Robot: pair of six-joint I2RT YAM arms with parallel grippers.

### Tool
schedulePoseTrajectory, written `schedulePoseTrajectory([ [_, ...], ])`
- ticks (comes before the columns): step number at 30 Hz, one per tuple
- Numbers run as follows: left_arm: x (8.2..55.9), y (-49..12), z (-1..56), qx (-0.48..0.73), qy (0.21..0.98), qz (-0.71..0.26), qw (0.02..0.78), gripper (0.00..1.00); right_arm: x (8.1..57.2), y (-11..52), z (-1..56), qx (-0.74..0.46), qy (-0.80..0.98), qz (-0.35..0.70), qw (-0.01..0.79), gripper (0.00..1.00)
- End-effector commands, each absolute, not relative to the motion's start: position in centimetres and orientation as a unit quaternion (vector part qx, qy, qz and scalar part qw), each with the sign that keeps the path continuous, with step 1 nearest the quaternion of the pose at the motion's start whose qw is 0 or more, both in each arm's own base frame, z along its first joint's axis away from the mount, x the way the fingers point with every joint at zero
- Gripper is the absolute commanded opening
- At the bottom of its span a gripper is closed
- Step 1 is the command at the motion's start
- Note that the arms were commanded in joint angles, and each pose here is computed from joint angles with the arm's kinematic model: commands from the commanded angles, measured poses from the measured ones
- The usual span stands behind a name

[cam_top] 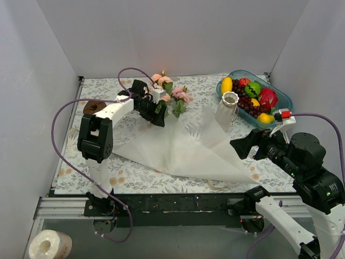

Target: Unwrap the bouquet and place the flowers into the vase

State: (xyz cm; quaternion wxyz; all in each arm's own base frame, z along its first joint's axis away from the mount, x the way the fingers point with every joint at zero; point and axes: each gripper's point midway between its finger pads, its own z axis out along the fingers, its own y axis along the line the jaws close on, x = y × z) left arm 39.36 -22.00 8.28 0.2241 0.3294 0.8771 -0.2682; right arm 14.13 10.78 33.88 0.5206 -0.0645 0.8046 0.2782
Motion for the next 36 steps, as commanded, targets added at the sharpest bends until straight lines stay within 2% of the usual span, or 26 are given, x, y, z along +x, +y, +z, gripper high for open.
schedulePoseTrajectory([
  [1,38.8,-21.9,8.6,0.343,0.867,-0.291,0.213,0.88,14.5,11.3,35.2,-0.071,0.785,0.293,0.541,0.98],
  [18,37.1,-21.2,6.1,0.343,0.877,-0.292,0.168,0.81,14.5,11.5,35.6,-0.073,0.782,0.298,0.543,0.98],
  [23,36.7,-21.5,6.6,0.343,0.873,-0.308,0.162,0.66,14.4,11.5,35.4,-0.072,0.782,0.300,0.541,0.98],
  [26,36.3,-21.7,7.2,0.349,0.868,-0.316,0.159,0.64,14.5,11.5,35.1,-0.070,0.785,0.299,0.539,0.98],
  [34,35.5,-21.5,7.4,0.354,0.866,-0.319,0.151,0.33,14.8,11.5,34.9,-0.062,0.787,0.299,0.536,0.98],
  [36,35.4,-21.4,7.4,0.354,0.866,-0.320,0.149,0.31,14.7,11.6,35.0,-0.062,0.786,0.301,0.537,0.98],
])
